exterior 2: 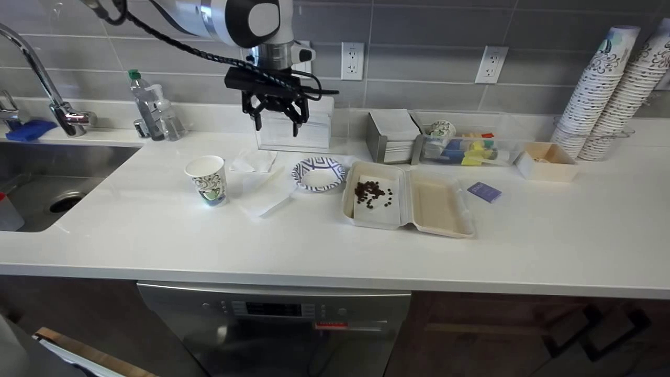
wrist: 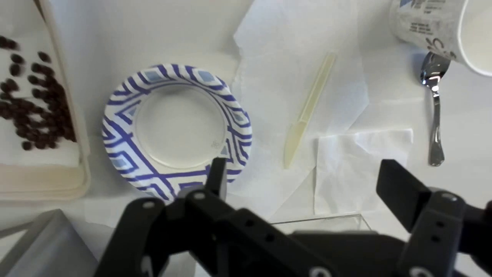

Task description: Pour the contents from the bowl to the lunch pack

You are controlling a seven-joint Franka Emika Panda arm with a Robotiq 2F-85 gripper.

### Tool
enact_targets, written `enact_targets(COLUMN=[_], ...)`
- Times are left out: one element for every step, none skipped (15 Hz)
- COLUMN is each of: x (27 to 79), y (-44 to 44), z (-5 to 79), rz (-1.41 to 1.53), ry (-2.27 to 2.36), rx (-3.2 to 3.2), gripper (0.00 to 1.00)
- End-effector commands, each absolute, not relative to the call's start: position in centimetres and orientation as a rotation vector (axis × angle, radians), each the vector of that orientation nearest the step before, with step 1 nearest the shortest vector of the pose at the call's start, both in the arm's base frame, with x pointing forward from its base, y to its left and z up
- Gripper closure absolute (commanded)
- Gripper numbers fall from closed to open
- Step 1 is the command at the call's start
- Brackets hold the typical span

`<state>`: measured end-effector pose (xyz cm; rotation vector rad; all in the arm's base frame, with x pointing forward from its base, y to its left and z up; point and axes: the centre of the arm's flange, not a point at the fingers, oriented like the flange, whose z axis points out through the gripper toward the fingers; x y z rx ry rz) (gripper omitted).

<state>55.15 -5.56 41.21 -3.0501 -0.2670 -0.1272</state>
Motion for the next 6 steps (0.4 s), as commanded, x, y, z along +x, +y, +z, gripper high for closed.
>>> enact_targets(x=[54.5, 53.8, 53.3, 53.0, 52.9, 52.9], y=[-7.1, -8.3, -9.1, -9.3, -9.1, -8.9], z=[41.8, 42.1, 42.2, 42.2, 42.2, 42.1], rz=[-0.135, -0.140, -0.143, -0.141, -0.138, -0.136], ry=[-0.197, -0.140, -0.108, -0.093, -0.088, -0.087], rx=[-3.060, -3.066, -3.067, -3.067, -3.067, -3.066], gripper=[0.01, 0.01, 0.00, 0.00, 0.00, 0.00])
